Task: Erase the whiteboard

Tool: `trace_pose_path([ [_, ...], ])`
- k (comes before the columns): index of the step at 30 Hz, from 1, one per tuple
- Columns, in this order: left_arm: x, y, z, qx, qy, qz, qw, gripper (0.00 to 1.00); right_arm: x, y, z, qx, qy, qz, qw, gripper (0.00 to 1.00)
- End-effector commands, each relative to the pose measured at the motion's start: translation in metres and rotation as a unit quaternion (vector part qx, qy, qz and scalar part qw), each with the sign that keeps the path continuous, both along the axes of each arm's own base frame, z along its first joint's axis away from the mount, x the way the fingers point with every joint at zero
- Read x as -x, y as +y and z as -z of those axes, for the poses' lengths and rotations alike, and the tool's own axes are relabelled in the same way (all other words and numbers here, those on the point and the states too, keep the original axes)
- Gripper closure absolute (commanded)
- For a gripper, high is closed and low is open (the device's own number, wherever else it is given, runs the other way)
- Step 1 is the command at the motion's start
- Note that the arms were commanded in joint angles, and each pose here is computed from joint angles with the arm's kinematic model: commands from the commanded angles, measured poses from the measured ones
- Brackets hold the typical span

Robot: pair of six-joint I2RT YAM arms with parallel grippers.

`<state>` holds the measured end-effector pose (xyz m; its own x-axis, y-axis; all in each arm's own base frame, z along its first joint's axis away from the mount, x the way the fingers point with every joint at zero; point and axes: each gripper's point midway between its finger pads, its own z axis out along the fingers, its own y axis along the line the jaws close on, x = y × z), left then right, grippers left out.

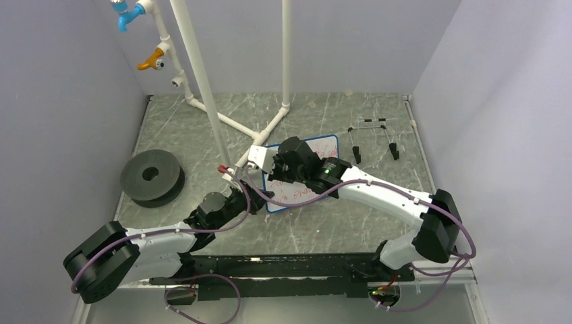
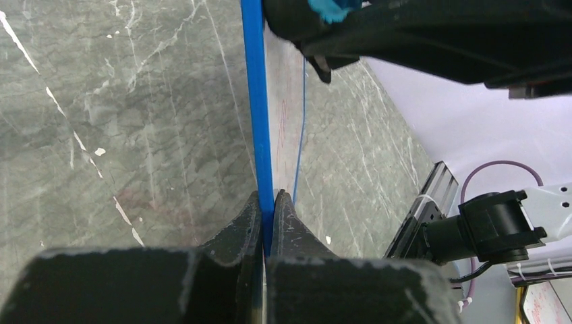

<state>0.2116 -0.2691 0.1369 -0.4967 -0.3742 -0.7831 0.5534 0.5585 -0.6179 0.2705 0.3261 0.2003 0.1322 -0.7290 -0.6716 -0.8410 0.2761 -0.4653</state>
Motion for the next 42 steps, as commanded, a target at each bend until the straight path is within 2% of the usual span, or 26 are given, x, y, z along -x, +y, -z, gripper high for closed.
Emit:
trace_pose_path([
  [1, 0.006, -0.008, -0.014, -0.018, -0.061, 0.037, 0.997, 1.0, 0.018, 0.011, 0.01, 0.015, 0.012, -0.05, 0.999, 1.0],
  [4, 0.007, -0.007, -0.013, -0.018, -0.062, 0.037, 0.997, 1.0, 0.005, 0.004, 0.006, 0.012, -0.003, -0.013, 1.0, 1.0],
  [8, 0.008, -0.007, -0.012, -0.02, -0.063, 0.039, 0.997, 1.0, -0.039, -0.015, -0.025, -0.027, -0.045, 0.088, 0.995, 1.0],
  [10, 0.009, -0.007, -0.011, -0.021, -0.063, 0.04, 0.997, 1.0, -0.047, -0.021, -0.034, -0.036, -0.042, 0.1, 0.993, 1.0],
  [13, 0.009, -0.006, -0.011, -0.02, -0.064, 0.04, 0.997, 1.0, -0.032, -0.016, -0.02, -0.021, -0.021, 0.059, 0.998, 1.0],
  [19, 0.007, -0.005, -0.015, -0.021, -0.071, 0.035, 0.997, 1.0, 0.031, -0.008, 0.038, 0.067, 0.02, -0.096, 0.993, 1.0],
  [23, 0.007, -0.002, -0.015, -0.022, -0.073, 0.032, 0.997, 1.0, 0.047, -0.004, 0.046, 0.088, 0.026, -0.135, 0.987, 1.0],
  [26, 0.008, -0.001, -0.016, -0.022, -0.075, 0.033, 0.996, 1.0, 0.032, 0.0, 0.036, 0.075, 0.004, -0.094, 0.993, 1.0],
  [32, 0.011, -0.005, -0.014, -0.021, -0.073, 0.045, 0.996, 1.0, -0.018, 0.008, -0.029, -0.002, -0.055, 0.028, 0.998, 1.0],
  [42, 0.013, -0.007, -0.016, -0.021, -0.077, 0.053, 0.995, 1.0, -0.05, -0.025, -0.04, -0.019, -0.083, 0.112, 0.99, 1.0],
])
